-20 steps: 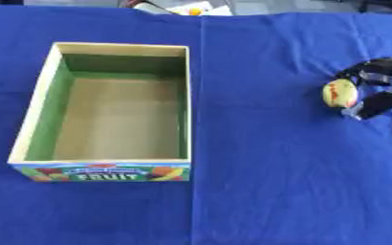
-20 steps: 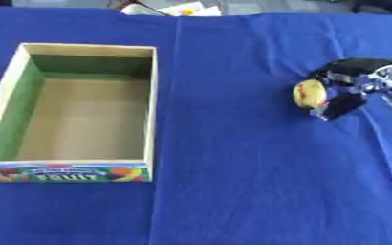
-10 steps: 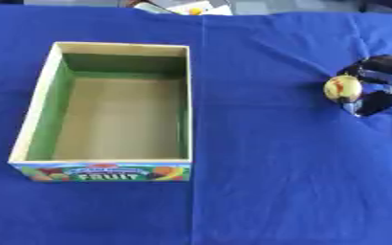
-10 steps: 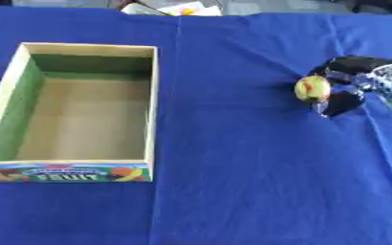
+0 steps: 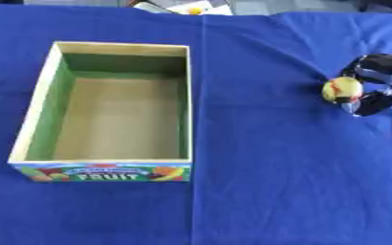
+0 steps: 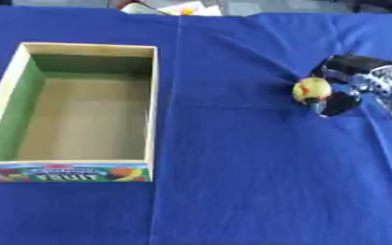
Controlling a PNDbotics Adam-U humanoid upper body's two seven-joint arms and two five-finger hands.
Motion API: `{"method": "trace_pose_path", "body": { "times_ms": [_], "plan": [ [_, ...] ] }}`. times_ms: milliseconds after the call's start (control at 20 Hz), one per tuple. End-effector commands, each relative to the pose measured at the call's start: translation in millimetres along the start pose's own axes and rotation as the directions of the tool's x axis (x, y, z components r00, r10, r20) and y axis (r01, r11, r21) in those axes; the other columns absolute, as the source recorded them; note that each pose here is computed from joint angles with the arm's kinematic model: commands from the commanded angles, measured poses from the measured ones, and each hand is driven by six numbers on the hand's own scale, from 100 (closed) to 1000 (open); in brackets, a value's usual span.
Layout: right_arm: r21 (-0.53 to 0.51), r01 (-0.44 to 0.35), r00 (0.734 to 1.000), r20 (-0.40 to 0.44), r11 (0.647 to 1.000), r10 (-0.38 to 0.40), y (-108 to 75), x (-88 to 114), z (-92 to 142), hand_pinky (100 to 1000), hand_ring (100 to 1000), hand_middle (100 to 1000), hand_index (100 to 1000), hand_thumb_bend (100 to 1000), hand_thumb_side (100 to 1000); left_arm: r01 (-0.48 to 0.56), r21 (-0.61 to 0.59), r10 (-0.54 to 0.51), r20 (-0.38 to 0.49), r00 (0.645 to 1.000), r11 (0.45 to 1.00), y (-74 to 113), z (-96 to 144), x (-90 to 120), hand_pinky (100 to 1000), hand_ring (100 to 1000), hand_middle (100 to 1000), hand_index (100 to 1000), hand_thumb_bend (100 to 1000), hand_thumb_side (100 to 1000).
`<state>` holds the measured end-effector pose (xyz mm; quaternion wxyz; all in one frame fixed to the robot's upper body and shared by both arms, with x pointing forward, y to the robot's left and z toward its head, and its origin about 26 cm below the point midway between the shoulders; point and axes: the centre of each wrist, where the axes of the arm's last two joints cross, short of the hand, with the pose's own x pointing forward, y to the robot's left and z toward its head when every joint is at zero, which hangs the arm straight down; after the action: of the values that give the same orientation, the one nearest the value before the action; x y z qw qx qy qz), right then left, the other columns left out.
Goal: Pick up objects on the table and place them in the box.
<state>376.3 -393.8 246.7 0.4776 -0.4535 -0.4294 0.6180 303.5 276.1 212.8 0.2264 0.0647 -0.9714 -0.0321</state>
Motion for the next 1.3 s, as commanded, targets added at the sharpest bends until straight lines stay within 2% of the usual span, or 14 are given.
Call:
{"method": "trace_pose_path", "body": {
  "times_ms": [50, 100, 450, 700, 850, 1150, 1300],
  "plan": [
    [-0.052, -0.013, 1.0, -0.023, 0.999, 0.012, -18.3, -6, 12, 728, 677, 624, 709, 100, 148, 0.01, -0.012, -0.009, 0.024, 1.0, 1.0, 2.2, -5, 5, 671, 902, 907, 948, 100, 1000],
    [-0.061, -0.009, 1.0, -0.027, 0.998, 0.007, -19.8, -6, 13, 728, 675, 623, 706, 100, 115, 0.01, -0.012, -0.009, 0.024, 1.0, 1.0, 2.3, -5, 5, 671, 902, 907, 948, 100, 1000],
    [-0.133, 0.033, 0.999, -0.027, 0.991, -0.037, -31.4, -5, 23, 729, 672, 613, 689, 100, 199, 0.009, -0.011, -0.009, 0.025, 1.0, 1.0, 3.1, -6, 6, 672, 902, 906, 948, 100, 1000],
    [-0.161, 0.066, 0.998, -0.013, 0.985, -0.069, -38.6, -2, 28, 731, 689, 646, 706, 100, 201, 0.008, -0.012, -0.008, 0.024, 1.0, 1.0, 3.0, -6, 6, 672, 902, 906, 948, 100, 1000],
    [-0.17, 0.089, 0.996, -0.004, 0.981, -0.091, -42.5, -1, 31, 734, 708, 684, 712, 100, 202, 0.009, -0.012, -0.009, 0.026, 1.0, 1.0, 3.3, -6, 6, 672, 902, 906, 949, 100, 1000],
    [-0.161, 0.129, 0.992, 0.014, 0.978, -0.128, -46.0, 1, 33, 728, 742, 828, 728, 100, 201, 0.009, -0.012, -0.008, 0.025, 1.0, 1.0, 3.1, -7, 6, 670, 902, 906, 949, 100, 1000],
    [-0.154, 0.164, 0.986, 0.019, 0.974, -0.163, -46.8, 0, 33, 720, 744, 850, 730, 100, 200, 0.01, -0.011, -0.009, 0.024, 1.0, 1.0, 3.3, -6, 6, 669, 902, 906, 949, 100, 1000]
  ]
}}
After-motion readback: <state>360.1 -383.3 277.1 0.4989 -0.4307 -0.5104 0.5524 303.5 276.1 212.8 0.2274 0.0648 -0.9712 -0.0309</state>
